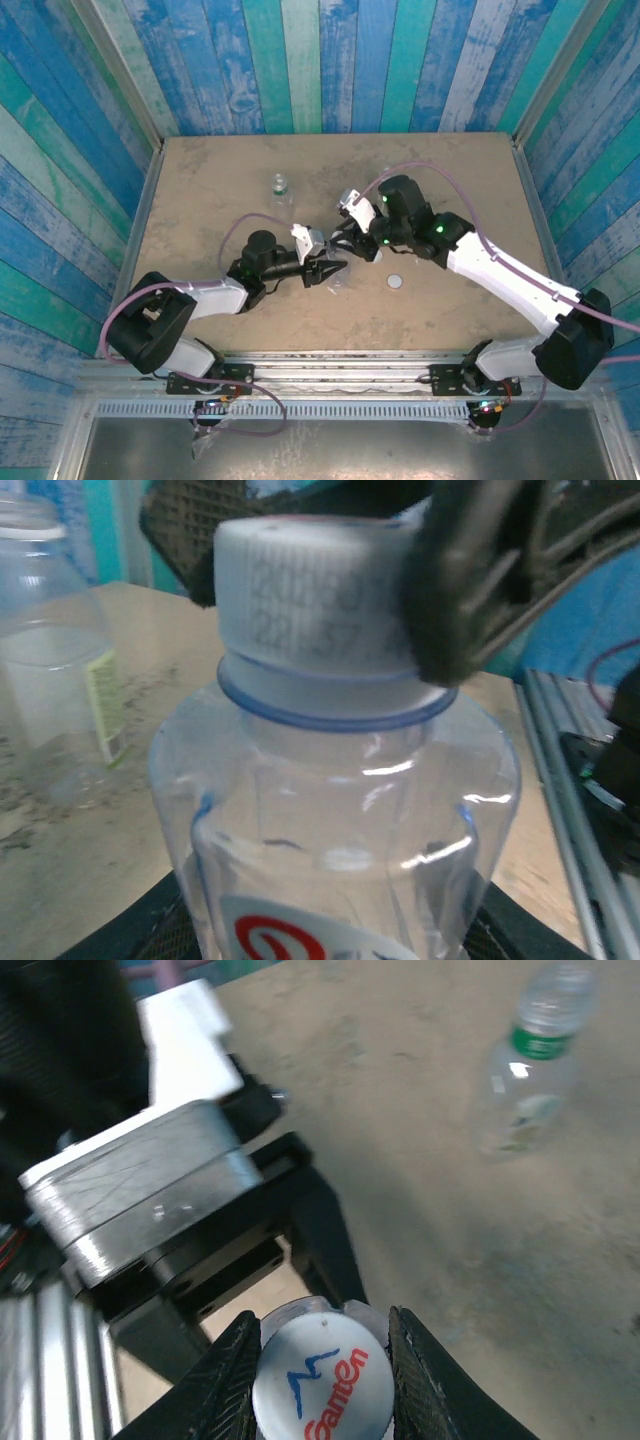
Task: Screw on the bottle caps
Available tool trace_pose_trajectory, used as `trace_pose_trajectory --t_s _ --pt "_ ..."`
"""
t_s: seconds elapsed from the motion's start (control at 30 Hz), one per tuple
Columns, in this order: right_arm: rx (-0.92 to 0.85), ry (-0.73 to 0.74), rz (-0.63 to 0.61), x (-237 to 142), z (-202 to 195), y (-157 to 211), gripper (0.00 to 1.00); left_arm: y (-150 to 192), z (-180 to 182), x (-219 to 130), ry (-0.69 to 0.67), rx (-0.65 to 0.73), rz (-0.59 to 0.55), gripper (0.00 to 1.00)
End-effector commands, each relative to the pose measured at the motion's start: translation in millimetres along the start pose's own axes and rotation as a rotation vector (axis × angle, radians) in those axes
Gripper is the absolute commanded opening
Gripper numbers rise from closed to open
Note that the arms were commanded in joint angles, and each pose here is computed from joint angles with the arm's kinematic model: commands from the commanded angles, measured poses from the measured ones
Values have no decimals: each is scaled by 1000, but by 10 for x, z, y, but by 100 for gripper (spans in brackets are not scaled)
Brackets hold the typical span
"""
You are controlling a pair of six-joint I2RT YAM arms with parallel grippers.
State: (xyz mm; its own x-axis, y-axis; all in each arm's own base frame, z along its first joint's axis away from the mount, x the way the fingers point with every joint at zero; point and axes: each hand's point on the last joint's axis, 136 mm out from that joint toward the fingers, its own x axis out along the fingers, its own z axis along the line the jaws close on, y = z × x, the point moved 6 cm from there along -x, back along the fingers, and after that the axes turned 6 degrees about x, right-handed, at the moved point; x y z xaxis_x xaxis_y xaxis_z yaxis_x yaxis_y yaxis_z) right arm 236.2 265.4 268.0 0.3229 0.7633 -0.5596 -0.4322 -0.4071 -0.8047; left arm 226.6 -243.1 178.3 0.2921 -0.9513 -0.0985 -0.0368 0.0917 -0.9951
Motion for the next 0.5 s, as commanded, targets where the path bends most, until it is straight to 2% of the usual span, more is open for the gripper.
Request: trace_pose_trajectory --t_s 0.0,0.1,0.2,0.37,0.47 --pt "229 315 -68 54 -221 111 21 -332 187 -11 -179 56 -158 51" --pt "289 409 -78 64 -231 163 21 -339 184 -11 -184 63 -163 51" --pt "265 389 -77 74 -200 157 21 -305 163 11 -155 64 -136 51" --pt "169 216 -102 43 -61 53 21 -241 95 13 -102 69 -105 59" --pt "91 69 -131 -34 33 19 21 -229 53 -7 -77 76 -95 71"
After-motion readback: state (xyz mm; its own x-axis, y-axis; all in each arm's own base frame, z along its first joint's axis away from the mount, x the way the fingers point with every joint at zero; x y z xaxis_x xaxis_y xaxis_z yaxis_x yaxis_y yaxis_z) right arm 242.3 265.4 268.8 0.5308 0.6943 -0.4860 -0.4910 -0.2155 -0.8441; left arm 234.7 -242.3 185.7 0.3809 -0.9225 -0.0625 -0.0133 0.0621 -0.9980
